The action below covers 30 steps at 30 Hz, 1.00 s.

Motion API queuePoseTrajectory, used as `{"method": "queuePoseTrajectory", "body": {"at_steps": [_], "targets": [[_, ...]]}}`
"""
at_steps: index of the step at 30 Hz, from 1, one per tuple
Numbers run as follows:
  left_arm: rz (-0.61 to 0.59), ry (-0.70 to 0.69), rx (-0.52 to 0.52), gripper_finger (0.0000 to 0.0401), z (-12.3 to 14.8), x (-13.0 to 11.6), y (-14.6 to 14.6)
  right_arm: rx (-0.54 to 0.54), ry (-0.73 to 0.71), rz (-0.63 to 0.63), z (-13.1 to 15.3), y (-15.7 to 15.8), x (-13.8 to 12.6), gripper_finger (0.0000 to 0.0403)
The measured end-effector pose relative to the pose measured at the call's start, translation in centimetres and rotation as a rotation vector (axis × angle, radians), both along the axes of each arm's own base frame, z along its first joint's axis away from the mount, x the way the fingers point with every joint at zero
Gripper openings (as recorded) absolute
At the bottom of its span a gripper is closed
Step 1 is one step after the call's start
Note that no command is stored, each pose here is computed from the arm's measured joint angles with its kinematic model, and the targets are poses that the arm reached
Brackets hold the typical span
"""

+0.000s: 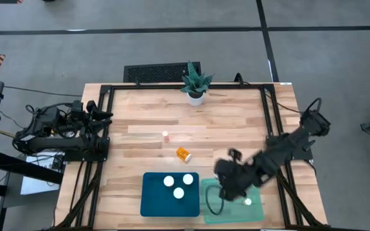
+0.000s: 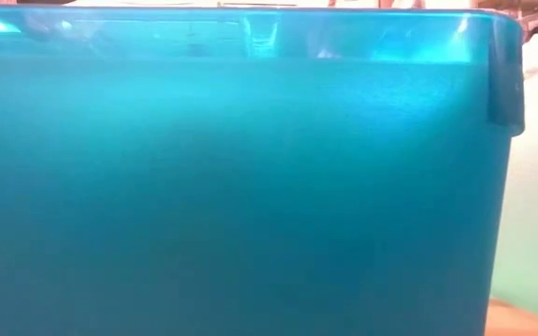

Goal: Pick and place medicine bottles into bin by pill shape (circle, oval)
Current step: Put the small blue pill bottle into the light blue bin

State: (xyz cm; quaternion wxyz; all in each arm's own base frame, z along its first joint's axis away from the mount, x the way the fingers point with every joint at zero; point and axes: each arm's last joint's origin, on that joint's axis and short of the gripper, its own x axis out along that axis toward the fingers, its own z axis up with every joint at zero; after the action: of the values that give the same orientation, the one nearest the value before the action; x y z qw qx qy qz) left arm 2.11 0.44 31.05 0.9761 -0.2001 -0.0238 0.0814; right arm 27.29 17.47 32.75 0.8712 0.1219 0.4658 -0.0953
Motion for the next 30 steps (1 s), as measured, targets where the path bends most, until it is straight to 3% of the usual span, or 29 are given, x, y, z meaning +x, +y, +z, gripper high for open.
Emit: {"method": "queuePoseTrajectory", "body": {"at_steps": [4,9,21,30], "targets": [[0.001,-0.001,-0.001,0.018,0.0,0.0,0.0,0.034,0.024,-0.059,-2.2,3.0,-2.4,0.0134],[0.011,-0.002,-0.007,0.018,0.0,0.0,0.0,0.05,0.042,-0.129,-5.1,5.1,-3.5,0.0136],[0.014,0.0,-0.036,0.018,-0.1,0.0,0.0,-0.028,0.155,-0.164,-10.9,7.6,-2.2,0.0134],[0.016,-0.003,-0.053,0.018,-0.1,0.0,0.0,-0.137,0.105,-0.269,-14.7,8.5,-1.3,0.0135]]}}
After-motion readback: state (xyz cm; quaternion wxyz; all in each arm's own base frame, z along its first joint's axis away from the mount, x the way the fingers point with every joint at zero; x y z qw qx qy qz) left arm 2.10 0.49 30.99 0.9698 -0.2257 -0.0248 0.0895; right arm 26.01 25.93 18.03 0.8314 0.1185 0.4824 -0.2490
